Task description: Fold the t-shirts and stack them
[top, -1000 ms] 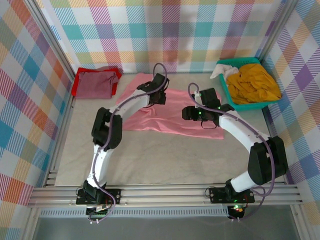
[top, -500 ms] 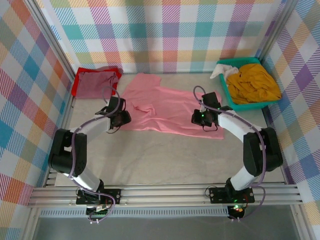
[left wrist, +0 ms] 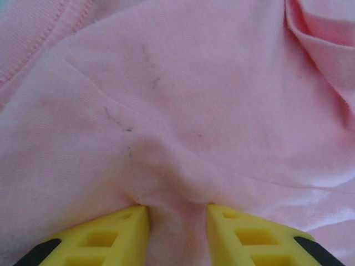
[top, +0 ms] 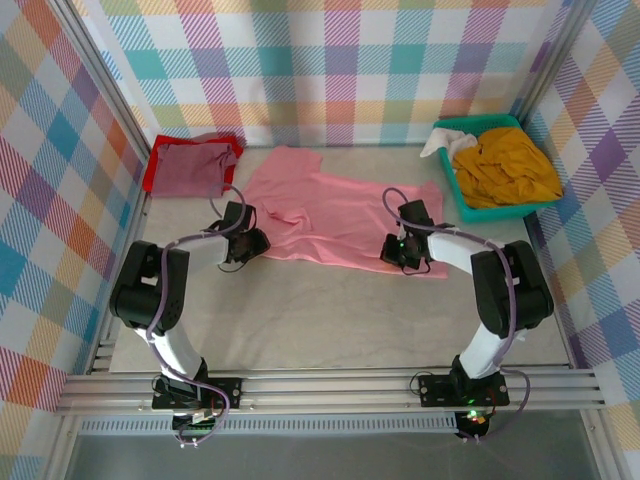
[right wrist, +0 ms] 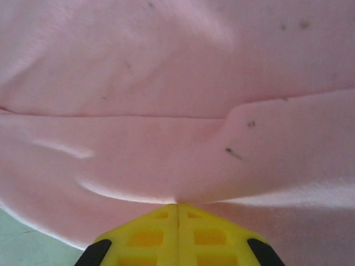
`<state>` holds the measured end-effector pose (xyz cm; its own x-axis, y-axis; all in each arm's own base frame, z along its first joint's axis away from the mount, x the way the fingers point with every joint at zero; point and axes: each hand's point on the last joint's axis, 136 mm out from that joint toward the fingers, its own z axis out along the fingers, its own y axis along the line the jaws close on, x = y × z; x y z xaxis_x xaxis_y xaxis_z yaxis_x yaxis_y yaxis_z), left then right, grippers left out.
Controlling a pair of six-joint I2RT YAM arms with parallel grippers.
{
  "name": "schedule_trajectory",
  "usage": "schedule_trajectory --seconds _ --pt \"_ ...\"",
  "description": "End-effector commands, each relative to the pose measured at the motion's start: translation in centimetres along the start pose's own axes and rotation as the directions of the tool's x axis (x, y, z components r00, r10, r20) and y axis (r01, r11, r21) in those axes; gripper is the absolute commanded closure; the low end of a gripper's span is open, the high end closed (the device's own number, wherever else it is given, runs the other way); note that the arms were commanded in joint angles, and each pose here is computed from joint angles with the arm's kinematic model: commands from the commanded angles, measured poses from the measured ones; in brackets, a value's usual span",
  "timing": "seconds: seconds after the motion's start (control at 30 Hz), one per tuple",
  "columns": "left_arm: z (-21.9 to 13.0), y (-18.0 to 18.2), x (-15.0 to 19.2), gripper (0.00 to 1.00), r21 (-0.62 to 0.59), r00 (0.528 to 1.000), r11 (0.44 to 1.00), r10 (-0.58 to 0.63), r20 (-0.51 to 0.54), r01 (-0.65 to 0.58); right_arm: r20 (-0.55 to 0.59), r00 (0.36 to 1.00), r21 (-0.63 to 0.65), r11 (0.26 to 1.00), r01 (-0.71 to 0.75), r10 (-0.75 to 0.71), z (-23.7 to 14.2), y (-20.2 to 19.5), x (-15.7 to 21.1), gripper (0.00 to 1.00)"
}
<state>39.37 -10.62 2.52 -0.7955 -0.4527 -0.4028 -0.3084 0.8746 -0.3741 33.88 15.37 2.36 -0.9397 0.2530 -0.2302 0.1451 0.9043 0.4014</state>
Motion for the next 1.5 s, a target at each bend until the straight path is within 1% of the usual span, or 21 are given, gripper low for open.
schedule_trajectory --seconds 0.0,0.23,0.4,0.5,0.6,0.73,0.87,0.93,1.03,1.1,1.17,1.27,1.37,1.43,1.47 --pt "0.3 3.2 3.5 0.66 -0.078 0.995 0.996 -0.054 -0.082 0.048 -0.028 0.999 0.008 0.999 -0.031 0.032 1.0 -0.8 1.3 1.00" --pt "-2.0 6.0 5.3 0.65 -0.128 0.996 0.989 -0.081 -0.040 0.076 -0.087 0.995 -0.010 0.998 -0.057 0.055 1.3 -1.7 4.0 1.00" --pt "-2.4 7.1 7.1 0.64 -0.142 0.994 0.987 -0.081 -0.074 0.070 -0.117 0.990 -0.020 0.996 -0.082 0.079 1.1 -2.2 5.8 1.00" --pt "-2.5 7.0 7.2 0.63 -0.140 0.994 0.988 -0.074 -0.081 0.062 -0.115 0.990 -0.009 0.996 -0.085 0.084 0.9 -2.6 6.3 1.00" --pt "-2.7 6.0 5.9 0.63 -0.127 0.996 0.991 -0.052 -0.067 0.044 -0.107 0.992 -0.009 0.997 -0.071 0.070 0.6 -2.4 6.0 1.00" --pt "-3.8 3.4 2.7 0.63 -0.080 0.999 0.996 -0.033 -0.010 0.032 -0.053 0.998 -0.021 0.999 -0.035 0.034 -0.9 -1.2 4.0 1.00" --pt "-4.9 0.8 -0.2 0.62 -0.010 0.998 0.999 -0.033 0.049 0.034 0.002 1.000 -0.038 0.999 0.024 -0.023 -2.8 0.7 1.4 0.94" --pt "-5.0 -0.6 -1.3 0.62 0.021 0.998 0.999 -0.026 0.060 0.024 0.022 0.999 -0.055 0.997 0.051 -0.050 -3.5 1.8 0.3 0.92" --pt "-4.5 -2.4 -2.5 0.60 0.042 0.999 0.999 0.005 0.054 -0.007 0.044 0.996 -0.072 0.994 0.079 -0.076 -4.1 3.0 -0.7 0.90" --pt "-3.8 -3.5 -3.0 0.58 0.030 0.998 0.999 0.041 0.036 -0.043 0.052 0.995 -0.080 0.993 0.093 -0.089 -4.2 3.5 -1.0 0.88" --pt "-2.9 -4.2 -3.4 0.58 0.024 0.999 0.998 0.053 0.015 -0.053 0.058 0.994 -0.088 0.991 0.102 -0.097 -4.3 3.9 -1.3 0.87" --pt "-1.6 -5.3 -4.1 0.55 0.040 0.999 0.998 0.051 0.008 -0.051 0.067 0.992 -0.097 0.989 0.111 -0.105 -4.5 4.4 -1.5 0.84" --pt "-0.5 -5.6 -4.8 0.54 0.023 0.999 0.999 0.040 0.005 -0.041 0.071 0.992 -0.103 0.988 0.112 -0.105 -4.6 4.5 -1.5 0.82" --pt "0.4 -5.5 -5.0 0.50 0.009 1.000 1.000 0.028 0.002 -0.028 0.073 0.992 -0.105 0.988 0.113 -0.106 -4.8 4.5 -1.5 0.81" --pt "0.9 -5.6 -5.0 0.50 0.007 1.000 1.000 0.026 0.001 -0.026 0.074 0.991 -0.105 0.988 0.114 -0.107 -4.8 4.5 -1.5 0.81"
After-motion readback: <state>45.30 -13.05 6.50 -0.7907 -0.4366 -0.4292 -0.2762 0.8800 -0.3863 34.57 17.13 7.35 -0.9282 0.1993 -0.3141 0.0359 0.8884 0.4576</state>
